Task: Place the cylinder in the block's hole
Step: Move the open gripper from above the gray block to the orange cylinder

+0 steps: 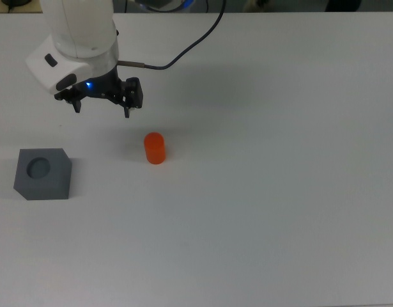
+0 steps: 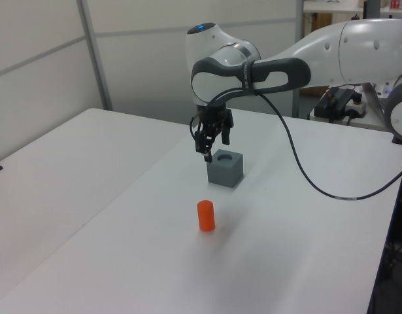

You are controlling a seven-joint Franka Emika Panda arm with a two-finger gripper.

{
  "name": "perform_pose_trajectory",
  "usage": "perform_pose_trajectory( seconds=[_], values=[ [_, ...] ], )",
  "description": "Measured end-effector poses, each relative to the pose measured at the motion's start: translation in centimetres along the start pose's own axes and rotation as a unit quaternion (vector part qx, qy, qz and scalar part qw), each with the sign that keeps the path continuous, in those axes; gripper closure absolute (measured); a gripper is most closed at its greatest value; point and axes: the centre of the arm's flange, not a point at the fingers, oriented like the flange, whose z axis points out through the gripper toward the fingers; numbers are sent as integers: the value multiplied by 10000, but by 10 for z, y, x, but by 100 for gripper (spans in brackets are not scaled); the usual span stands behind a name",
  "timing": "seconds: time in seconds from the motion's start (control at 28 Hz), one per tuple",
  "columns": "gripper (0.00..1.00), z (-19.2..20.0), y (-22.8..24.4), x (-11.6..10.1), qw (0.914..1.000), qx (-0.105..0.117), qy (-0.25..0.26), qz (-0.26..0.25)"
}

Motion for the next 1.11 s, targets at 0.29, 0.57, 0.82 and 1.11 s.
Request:
perform_pose_trajectory(
  seconds=[0.29, 0.57, 0.82, 1.11],
  values=[
    [0, 7, -4, -1, 10000, 13, -70, -51],
    [0, 21, -10, -3, 9999, 29, 12, -122],
    [0, 37, -12, -16, 9992, 65, 357, -177],
    [0, 56, -31, -26, 9982, 123, 368, -465]
  ],
)
